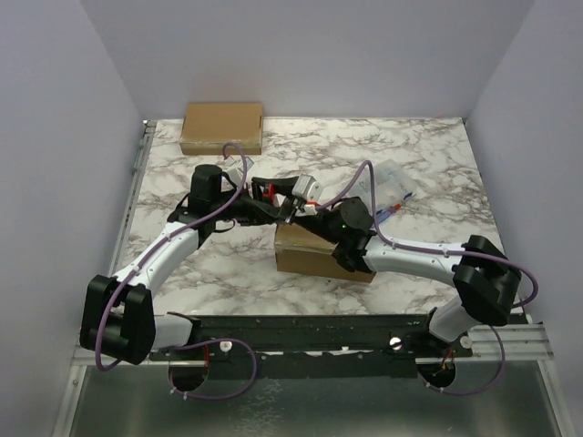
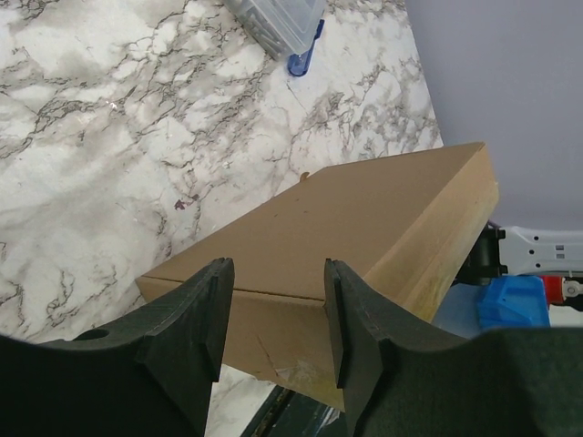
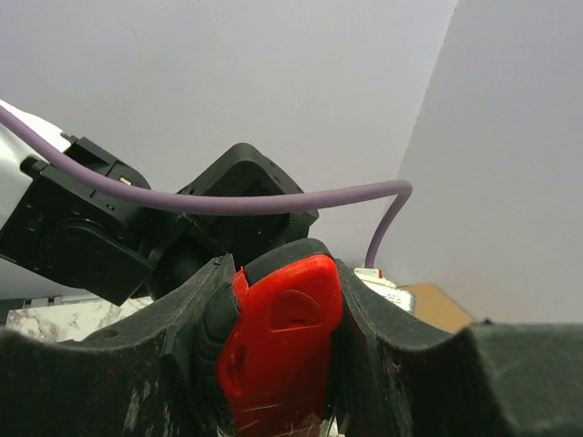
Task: Unpack the express box
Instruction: Cut the express box at the center of the board.
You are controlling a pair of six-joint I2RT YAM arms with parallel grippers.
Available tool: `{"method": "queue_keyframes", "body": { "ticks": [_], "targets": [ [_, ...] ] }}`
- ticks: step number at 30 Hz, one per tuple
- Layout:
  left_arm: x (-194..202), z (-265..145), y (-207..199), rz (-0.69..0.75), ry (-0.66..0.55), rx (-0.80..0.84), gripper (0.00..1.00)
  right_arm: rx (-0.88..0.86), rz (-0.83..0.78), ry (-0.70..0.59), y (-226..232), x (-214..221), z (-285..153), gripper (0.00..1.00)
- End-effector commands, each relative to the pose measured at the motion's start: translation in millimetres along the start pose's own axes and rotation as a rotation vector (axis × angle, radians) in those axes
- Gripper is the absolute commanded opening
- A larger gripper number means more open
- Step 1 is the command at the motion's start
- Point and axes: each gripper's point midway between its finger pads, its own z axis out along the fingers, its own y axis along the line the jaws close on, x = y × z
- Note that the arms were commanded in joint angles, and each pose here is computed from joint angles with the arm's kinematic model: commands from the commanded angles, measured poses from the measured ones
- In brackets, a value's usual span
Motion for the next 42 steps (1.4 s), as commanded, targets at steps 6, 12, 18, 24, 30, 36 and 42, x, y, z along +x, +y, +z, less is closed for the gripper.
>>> {"method": "queue_keyframes", "body": {
  "ticks": [6, 12, 18, 24, 30, 36, 42],
  "targets": [
    [3.8, -0.6, 3.2, -0.009, 0.001, -0.005, 0.50, -0.039, 0.009, -0.035, 7.1, 1.8, 4.5, 0.01],
    [2.5, -0.7, 2.1, -0.008, -0.002, -0.003, 0.50, -0.044, 0.012, -0.035, 8.5, 3.0, 4.6, 0.01],
    [2.5, -0.8, 1.8, -0.009, -0.002, -0.002, 0.49, -0.031, 0.007, -0.066, 3.0, -12.9, 8.3, 0.01],
    [2.6, -1.4, 1.0, -0.008, -0.003, 0.000, 0.49, -0.033, 0.006, -0.072, 2.6, -17.8, 9.4, 0.01],
    [2.5, -1.5, 1.0, -0.007, -0.004, -0.001, 0.49, -0.034, 0.015, -0.057, 4.2, -10.1, 9.1, 0.01],
    [2.8, -1.3, 0.5, -0.009, -0.002, 0.001, 0.49, -0.038, 0.019, -0.026, 7.2, 0.7, 2.3, 0.01],
    [0.5, -0.7, 0.8, -0.008, -0.006, -0.001, 0.49, -0.065, 0.052, 0.002, 15.1, 6.8, -4.7, 0.01]
  ]
}}
